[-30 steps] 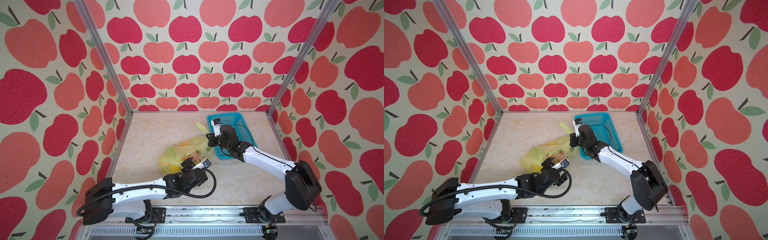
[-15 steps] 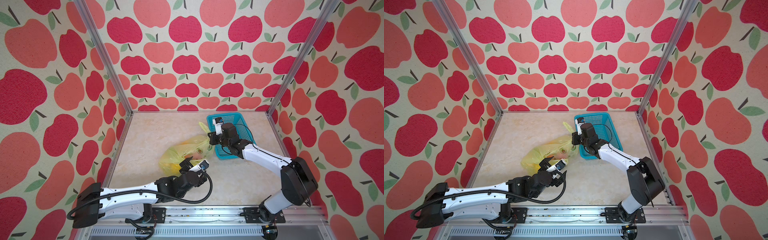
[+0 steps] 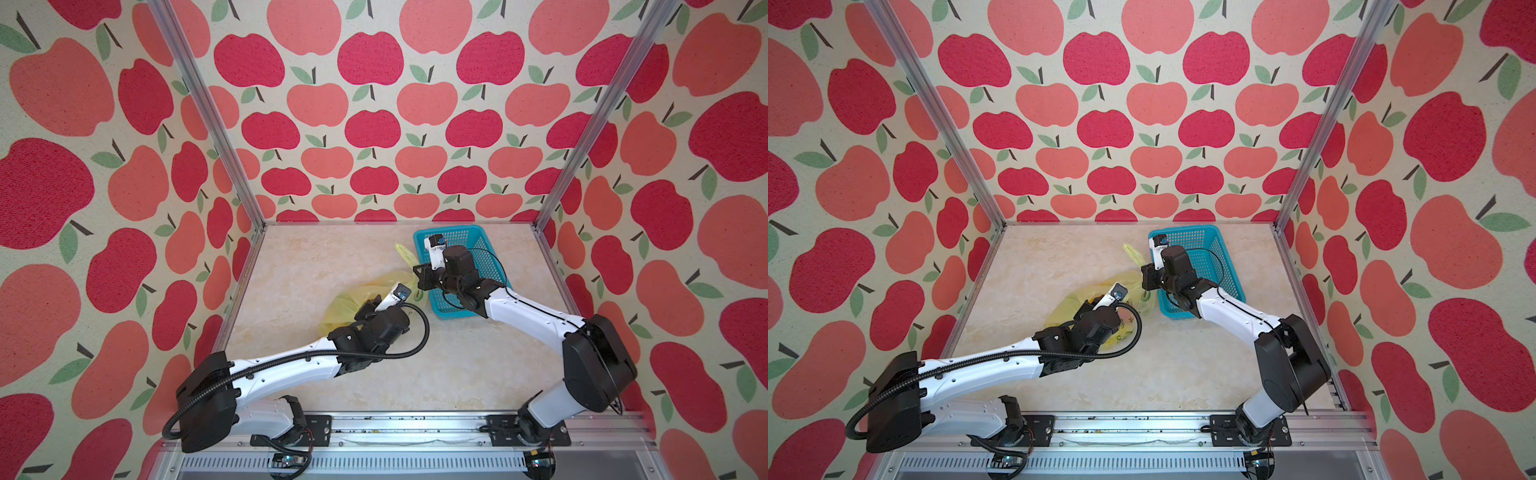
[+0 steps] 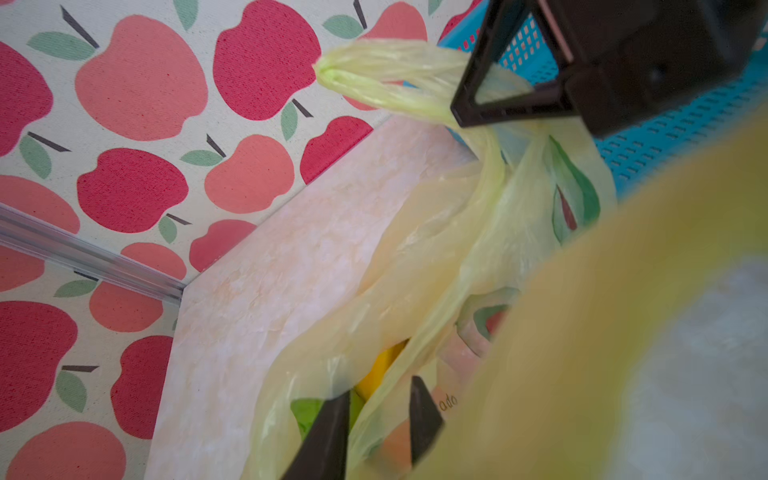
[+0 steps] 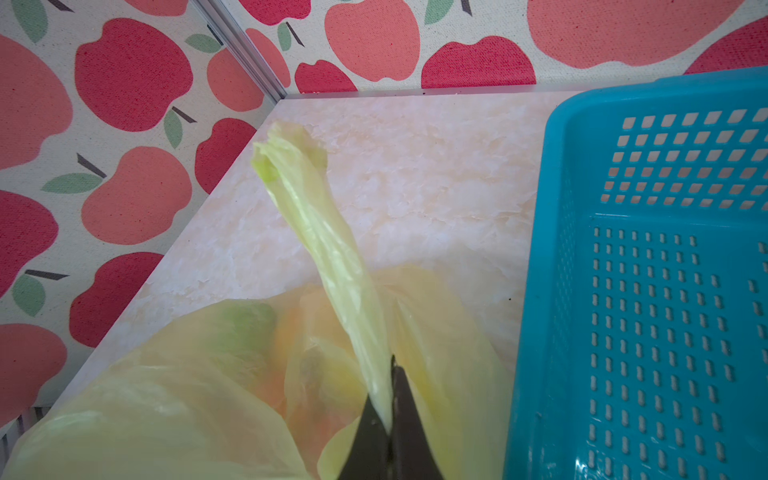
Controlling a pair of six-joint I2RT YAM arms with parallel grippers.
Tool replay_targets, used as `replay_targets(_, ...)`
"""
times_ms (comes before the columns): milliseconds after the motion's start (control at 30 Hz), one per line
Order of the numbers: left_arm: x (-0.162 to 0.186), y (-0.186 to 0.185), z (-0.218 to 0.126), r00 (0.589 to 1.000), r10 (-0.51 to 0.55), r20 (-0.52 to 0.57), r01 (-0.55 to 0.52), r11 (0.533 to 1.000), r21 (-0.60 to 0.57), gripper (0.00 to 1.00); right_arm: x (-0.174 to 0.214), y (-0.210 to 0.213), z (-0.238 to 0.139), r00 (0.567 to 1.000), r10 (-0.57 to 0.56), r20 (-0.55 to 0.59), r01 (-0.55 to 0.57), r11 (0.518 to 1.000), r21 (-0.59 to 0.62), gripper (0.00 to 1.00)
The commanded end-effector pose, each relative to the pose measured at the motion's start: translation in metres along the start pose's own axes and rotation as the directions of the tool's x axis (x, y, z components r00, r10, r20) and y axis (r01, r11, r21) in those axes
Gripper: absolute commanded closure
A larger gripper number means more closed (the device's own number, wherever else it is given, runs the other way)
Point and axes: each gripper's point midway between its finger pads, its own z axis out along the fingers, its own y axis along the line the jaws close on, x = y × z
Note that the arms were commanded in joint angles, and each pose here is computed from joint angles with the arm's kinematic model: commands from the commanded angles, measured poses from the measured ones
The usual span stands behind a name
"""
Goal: Untie the knot of the plastic bag and take out the fruit
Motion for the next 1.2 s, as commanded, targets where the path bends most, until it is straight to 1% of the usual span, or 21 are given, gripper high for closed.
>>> replay_targets(0,-0.031,0.034,-0.015,0.983,-0.177,0.056,0.176,0.984,0.022,0.9,-0.011,0.008,-0.008,0.999,0.015,0.042,-0.014,0.999,-0.039,1.0)
replay_targets(67,-0.032,0.059,-0.018,0.96,-0.276,0.058,0.276,0.961,0.009,0.94,-0.014,0.01,-0.009,0.999,0.014,0.052,-0.011,0.999,-0.044,1.0)
replay_targets(100,-0.033,0.076,-0.021,0.939,-0.336,0.067,0.337,0.942,0.005,1.0,-0.016,0.011,-0.01,0.998,0.013,0.057,-0.011,0.999,-0.046,1.0)
replay_targets(133,-0.03,0.088,-0.021,0.923,-0.379,0.065,0.38,0.925,0.001,1.0,-0.019,0.013,-0.01,0.998,0.01,0.062,-0.007,0.999,-0.049,1.0)
replay_targets(233,-0.022,0.127,-0.023,0.856,-0.512,0.077,0.514,0.858,-0.005,1.0,-0.032,0.02,-0.012,0.996,-0.004,0.088,0.01,0.998,-0.061,1.0)
replay_targets(333,-0.019,0.155,-0.022,0.801,-0.592,0.09,0.594,0.804,0.005,1.0,-0.048,0.029,-0.012,0.993,-0.015,0.121,0.024,0.997,-0.075,1.0)
replay_targets(433,-0.02,0.175,-0.017,0.773,-0.629,0.081,0.632,0.775,-0.006,1.0,-0.072,0.039,-0.012,0.986,-0.026,0.165,0.042,0.995,-0.095,1.0)
replay_targets(500,-0.022,0.183,-0.01,0.77,-0.635,0.069,0.637,0.771,-0.003,1.0,-0.09,0.047,-0.012,0.98,-0.04,0.194,0.061,0.992,-0.107,1.0)
replay_targets(667,-0.027,0.207,0.011,0.779,-0.625,0.053,0.627,0.779,-0.02,1.0,-0.131,0.061,-0.008,0.963,-0.043,0.265,0.077,0.99,-0.118,1.0)
replay_targets(800,-0.035,0.223,0.033,0.773,-0.633,0.036,0.632,0.774,0.043,1.0,-0.143,0.073,-0.004,0.951,-0.055,0.305,0.094,0.989,-0.117,1.0)
replay_targets(900,-0.037,0.229,0.05,0.773,-0.634,0.005,0.633,0.772,0.065,1.0,-0.137,0.079,0.0,0.948,-0.059,0.313,0.094,0.991,-0.098,1.0)
replay_targets(933,-0.036,0.225,0.056,0.771,-0.637,-0.015,0.635,0.768,0.082,1.0,-0.13,0.079,0.002,0.948,-0.063,0.312,0.094,0.992,-0.087,1.0)
replay_targets(1033,-0.029,0.194,0.067,0.765,-0.64,-0.066,0.64,0.746,0.184,1.0,-0.107,0.079,0.006,0.949,-0.079,0.305,0.095,0.995,-0.038,1.0)
replay_targets(1133,-0.012,0.163,0.067,0.772,-0.628,-0.098,0.633,0.746,0.209,1.0,-0.081,0.079,0.01,0.954,-0.089,0.287,0.092,0.996,0.002,1.0)
replay_targets(1167,-0.007,0.151,0.065,0.778,-0.618,-0.113,0.626,0.748,0.221,1.0,-0.072,0.08,0.011,0.956,-0.09,0.279,0.092,0.996,0.005,0.98)
